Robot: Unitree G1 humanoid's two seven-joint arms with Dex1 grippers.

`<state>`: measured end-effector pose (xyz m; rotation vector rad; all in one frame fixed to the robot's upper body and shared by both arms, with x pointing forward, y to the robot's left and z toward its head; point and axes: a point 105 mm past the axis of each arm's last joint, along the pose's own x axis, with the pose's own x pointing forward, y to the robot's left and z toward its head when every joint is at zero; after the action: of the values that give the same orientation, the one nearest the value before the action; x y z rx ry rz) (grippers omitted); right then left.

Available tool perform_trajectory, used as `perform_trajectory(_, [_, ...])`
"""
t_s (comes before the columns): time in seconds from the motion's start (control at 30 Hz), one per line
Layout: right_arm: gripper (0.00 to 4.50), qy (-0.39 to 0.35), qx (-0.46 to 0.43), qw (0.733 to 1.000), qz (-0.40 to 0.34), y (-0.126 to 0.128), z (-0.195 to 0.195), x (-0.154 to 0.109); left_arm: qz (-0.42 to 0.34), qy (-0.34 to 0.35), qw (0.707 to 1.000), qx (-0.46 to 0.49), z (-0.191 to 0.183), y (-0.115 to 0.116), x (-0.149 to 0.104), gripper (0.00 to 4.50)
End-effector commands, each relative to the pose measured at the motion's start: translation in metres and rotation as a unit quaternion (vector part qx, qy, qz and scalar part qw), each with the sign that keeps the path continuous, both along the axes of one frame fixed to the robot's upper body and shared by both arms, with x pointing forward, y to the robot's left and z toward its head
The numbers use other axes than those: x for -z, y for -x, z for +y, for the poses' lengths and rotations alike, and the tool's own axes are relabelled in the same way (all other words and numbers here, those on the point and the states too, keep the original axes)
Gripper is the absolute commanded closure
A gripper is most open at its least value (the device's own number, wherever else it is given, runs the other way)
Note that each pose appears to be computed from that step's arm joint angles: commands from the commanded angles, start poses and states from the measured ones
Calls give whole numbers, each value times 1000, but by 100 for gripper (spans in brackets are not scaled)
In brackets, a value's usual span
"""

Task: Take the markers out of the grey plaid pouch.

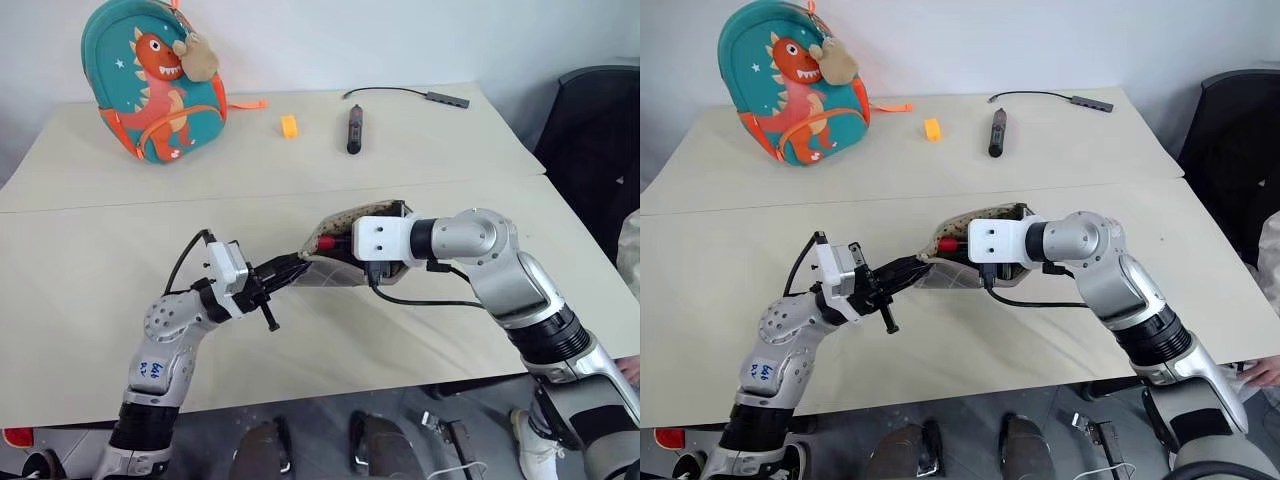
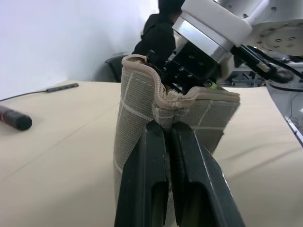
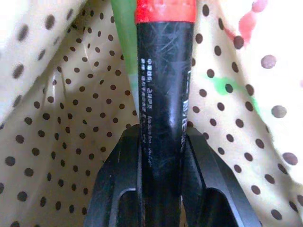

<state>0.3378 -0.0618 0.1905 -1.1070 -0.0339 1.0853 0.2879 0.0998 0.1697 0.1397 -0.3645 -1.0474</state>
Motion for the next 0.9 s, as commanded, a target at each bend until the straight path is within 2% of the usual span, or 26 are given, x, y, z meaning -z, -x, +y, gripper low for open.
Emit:
perform_trajectory(0.03, [385, -69, -45, 997, -2, 18, 19, -27, -18, -70, 997, -18, -3, 0, 17, 450])
perform_trajectory(0.13, [385, -58, -5, 998, -11, 5, 7, -24, -53, -136, 989, 3, -5, 11, 33, 450])
perform_trajectory(0.2, [385, -38, 24, 999, -9, -5, -5, -11, -61, -145, 987, 16, -6, 16, 36, 450])
perform_trajectory(0.33, [385, -28, 37, 999, 13, -8, -11, 12, -105, -184, 976, 48, -9, 25, 39, 450])
perform_trajectory(0.6, [385, -47, 76, 996, 7, -20, -17, 17, -113, -187, 973, 75, -10, 32, 42, 450])
perform_trajectory(0.67, [385, -65, 104, 992, 33, -22, -21, 21, -116, -201, 968, 95, -12, 38, 47, 450])
perform_trajectory(0.83, [385, -56, 29, 997, 44, -3, -12, 20, -104, -184, 976, 47, -6, 24, 43, 450])
perform_trajectory(0.9, [385, -54, 26, 997, 43, -1, -15, 19, -97, -146, 984, 20, -2, 18, 33, 450])
